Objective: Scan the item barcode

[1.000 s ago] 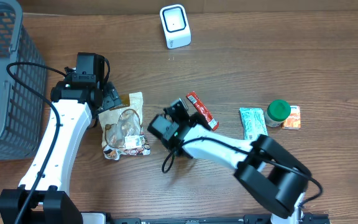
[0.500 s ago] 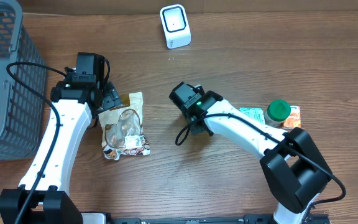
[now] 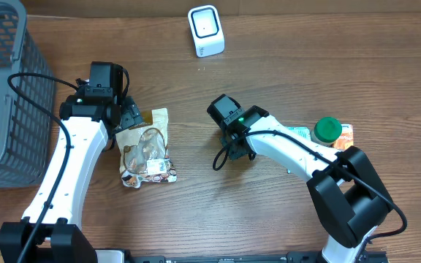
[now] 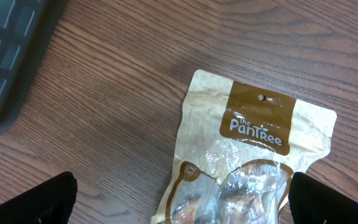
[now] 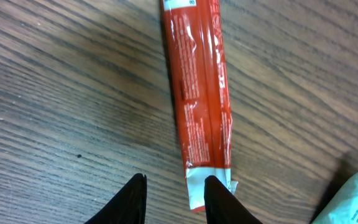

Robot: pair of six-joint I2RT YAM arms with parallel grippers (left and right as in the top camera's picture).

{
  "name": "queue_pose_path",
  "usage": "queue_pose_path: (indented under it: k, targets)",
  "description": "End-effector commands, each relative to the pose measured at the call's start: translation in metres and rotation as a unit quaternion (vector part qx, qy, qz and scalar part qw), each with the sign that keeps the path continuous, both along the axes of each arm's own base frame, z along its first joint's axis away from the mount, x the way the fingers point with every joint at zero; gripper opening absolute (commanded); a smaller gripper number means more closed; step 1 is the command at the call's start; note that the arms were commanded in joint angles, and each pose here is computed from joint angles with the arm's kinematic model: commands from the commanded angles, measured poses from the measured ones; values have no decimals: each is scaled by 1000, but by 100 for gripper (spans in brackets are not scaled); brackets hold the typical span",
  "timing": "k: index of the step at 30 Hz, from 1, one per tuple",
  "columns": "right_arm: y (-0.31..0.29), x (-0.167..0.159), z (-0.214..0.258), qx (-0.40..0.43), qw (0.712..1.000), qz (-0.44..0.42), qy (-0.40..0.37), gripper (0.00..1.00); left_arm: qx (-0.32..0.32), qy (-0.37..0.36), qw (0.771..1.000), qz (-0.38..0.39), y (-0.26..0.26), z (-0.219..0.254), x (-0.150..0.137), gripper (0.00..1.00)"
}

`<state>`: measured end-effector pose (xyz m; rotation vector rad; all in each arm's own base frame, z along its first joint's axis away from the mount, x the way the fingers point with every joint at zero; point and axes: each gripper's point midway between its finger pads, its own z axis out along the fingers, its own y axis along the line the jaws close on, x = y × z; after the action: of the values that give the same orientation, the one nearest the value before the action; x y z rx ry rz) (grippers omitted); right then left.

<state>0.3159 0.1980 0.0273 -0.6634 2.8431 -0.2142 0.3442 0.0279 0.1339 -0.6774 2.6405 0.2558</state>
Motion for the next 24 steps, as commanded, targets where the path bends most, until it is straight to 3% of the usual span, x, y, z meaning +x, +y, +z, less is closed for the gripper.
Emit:
queue_pose_path:
  k: [1,14,24]
  targets:
    - [-5,3,-2,-17,1000,17,-4,32,0,-16,1000,-4,-1,12,3,99]
    - [-23,10,-15,-62,998,5,-16,33,0,-16,1000,-4,-1,12,3,99]
    - [-25,7,-20,-17,999,-11,24,34,0,-16,1000,-4,-1,12,3,100]
